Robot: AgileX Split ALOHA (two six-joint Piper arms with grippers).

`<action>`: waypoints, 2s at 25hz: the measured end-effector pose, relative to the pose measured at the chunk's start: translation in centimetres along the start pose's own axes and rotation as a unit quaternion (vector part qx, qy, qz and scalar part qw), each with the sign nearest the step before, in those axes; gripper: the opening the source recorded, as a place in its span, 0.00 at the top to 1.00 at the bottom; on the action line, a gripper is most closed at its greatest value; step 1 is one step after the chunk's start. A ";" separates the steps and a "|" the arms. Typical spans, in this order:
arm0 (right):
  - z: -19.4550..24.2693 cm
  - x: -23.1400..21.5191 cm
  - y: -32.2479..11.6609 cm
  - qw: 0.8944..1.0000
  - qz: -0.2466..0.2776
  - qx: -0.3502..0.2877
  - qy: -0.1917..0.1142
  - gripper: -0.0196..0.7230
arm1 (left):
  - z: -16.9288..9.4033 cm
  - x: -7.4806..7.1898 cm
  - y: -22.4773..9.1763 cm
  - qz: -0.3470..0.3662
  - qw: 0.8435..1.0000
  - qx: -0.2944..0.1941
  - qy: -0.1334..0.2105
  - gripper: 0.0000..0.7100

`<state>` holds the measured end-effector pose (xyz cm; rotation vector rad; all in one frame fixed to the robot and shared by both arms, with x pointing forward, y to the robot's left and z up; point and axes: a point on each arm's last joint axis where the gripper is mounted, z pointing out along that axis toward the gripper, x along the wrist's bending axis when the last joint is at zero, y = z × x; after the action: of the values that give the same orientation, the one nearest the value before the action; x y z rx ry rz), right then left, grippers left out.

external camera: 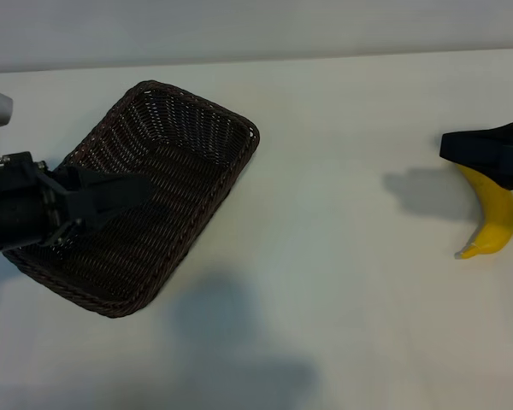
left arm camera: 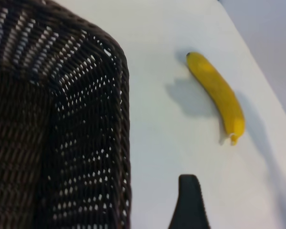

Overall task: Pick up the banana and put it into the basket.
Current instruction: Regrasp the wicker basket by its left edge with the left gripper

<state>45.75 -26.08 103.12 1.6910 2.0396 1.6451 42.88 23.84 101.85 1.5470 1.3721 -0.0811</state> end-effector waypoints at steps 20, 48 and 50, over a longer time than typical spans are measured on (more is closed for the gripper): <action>0.0 0.0 0.0 1.000 0.000 0.000 0.001 0.37 | -4.9 0.2 -2.8 -0.112 0.969 0.042 0.215 0.21; 0.0 0.0 0.0 1.000 0.000 0.000 0.001 0.37 | -4.1 2.2 -4.5 -0.209 0.942 0.043 0.260 0.21; 0.0 0.0 0.0 1.000 0.000 0.000 0.001 0.37 | -4.0 2.4 -4.8 -0.218 0.938 0.045 0.265 0.21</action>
<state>45.74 -26.07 103.13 1.6909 2.0401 1.6475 37.86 27.53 99.28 1.3621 2.1545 0.0044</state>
